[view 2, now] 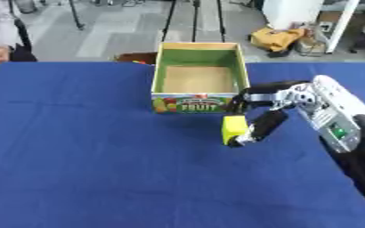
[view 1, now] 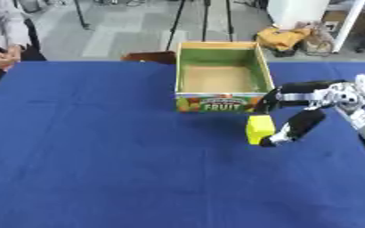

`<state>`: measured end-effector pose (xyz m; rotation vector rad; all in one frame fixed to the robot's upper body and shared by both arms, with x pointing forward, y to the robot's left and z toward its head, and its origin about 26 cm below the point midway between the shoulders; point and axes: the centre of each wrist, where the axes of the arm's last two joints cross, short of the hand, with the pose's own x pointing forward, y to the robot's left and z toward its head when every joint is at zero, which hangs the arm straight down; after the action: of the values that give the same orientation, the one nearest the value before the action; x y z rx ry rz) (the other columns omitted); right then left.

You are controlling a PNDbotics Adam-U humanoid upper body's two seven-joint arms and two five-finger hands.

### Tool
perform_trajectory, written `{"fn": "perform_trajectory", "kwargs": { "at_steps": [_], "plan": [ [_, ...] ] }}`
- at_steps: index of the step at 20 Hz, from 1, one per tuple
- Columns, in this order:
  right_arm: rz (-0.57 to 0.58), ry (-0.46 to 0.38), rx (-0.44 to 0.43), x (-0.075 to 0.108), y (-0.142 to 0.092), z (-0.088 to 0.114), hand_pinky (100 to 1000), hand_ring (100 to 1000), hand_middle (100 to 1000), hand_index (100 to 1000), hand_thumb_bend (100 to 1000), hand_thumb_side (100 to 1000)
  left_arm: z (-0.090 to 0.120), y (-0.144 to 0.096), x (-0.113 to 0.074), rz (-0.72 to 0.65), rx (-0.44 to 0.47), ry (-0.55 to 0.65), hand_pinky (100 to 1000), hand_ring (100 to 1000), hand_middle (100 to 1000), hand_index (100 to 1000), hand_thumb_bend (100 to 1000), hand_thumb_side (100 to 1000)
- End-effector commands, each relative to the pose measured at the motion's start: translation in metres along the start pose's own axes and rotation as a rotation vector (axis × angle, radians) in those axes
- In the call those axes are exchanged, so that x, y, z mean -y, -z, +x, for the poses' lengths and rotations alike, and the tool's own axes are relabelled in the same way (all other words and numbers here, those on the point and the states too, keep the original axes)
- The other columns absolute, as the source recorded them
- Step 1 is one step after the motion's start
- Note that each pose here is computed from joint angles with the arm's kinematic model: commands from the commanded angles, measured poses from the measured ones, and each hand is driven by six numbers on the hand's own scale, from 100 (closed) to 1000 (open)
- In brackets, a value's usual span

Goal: Pick up objects on the table and place them in the box.

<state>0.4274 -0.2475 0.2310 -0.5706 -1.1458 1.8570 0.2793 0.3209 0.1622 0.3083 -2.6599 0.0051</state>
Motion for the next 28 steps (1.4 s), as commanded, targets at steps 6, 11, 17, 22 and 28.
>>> {"fn": "perform_trajectory", "kwargs": {
  "at_steps": [6,11,17,22,28],
  "plan": [
    [-0.052,-0.025,-0.055,0.009,-0.002,-0.009,841,849,807,911,477,567,0.005,0.007,0.002,-0.018,0.03,-0.009,602,731,871,985,100,1000],
    [-0.064,-0.032,-0.063,0.01,-0.002,-0.01,840,849,807,910,466,572,0.005,0.007,0.003,-0.019,0.03,-0.01,602,732,871,983,100,1000],
    [-0.106,-0.051,-0.087,0.017,-0.004,-0.011,837,849,809,913,459,583,0.004,0.007,0.004,-0.025,0.03,-0.014,603,732,871,979,100,1000],
    [-0.105,-0.059,-0.103,0.02,-0.003,-0.013,835,852,812,915,448,568,0.004,0.008,0.004,-0.026,0.031,-0.017,603,733,872,980,100,1000],
    [-0.065,-0.052,-0.097,0.016,0.003,-0.018,835,850,807,908,439,562,0.004,0.008,0.005,-0.026,0.031,-0.018,604,734,873,980,100,1000]
  ]
}}
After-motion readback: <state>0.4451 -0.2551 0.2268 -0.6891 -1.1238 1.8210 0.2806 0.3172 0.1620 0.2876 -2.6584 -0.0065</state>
